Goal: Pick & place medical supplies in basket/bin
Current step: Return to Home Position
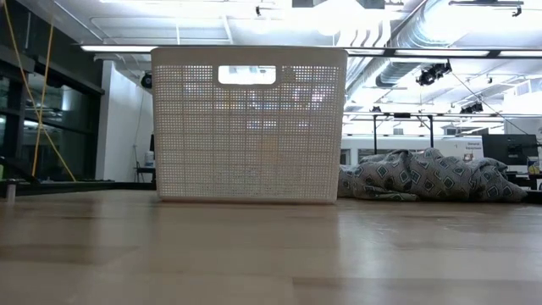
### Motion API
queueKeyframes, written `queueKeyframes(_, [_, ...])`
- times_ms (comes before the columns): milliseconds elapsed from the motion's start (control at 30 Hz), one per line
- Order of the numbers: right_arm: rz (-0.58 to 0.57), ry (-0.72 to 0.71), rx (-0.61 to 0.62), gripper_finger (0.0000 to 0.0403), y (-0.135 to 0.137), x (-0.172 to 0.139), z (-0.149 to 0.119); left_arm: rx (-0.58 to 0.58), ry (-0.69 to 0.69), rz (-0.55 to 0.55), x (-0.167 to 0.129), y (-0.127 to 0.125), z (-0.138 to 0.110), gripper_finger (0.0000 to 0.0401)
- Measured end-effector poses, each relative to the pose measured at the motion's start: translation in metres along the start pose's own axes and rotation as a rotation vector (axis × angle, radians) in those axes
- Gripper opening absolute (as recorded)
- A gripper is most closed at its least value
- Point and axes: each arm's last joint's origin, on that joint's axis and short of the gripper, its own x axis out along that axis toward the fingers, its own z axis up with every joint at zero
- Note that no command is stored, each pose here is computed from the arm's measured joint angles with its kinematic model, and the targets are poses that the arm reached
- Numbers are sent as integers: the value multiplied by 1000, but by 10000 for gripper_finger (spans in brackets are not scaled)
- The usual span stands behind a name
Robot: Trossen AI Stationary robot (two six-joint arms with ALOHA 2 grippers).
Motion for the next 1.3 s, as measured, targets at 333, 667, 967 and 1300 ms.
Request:
queueKeyframes(333, [114, -52, 24, 304, -5, -8, -20, -97, -150, -139, -15, 40, -72, 367])
queueKeyframes(667, [41, -27, 41, 304, -5, 0, -27, -72, -178, -216, -19, 65, -127, 365])
queueKeyframes(967, [71, 23, 65, 304, -5, 0, -31, -56, -181, -224, -22, 77, -151, 363])
queueKeyframes(1300, [258, 23, -33, 304, 1, -1, -29, -55, -192, -228, -25, 89, -175, 365])
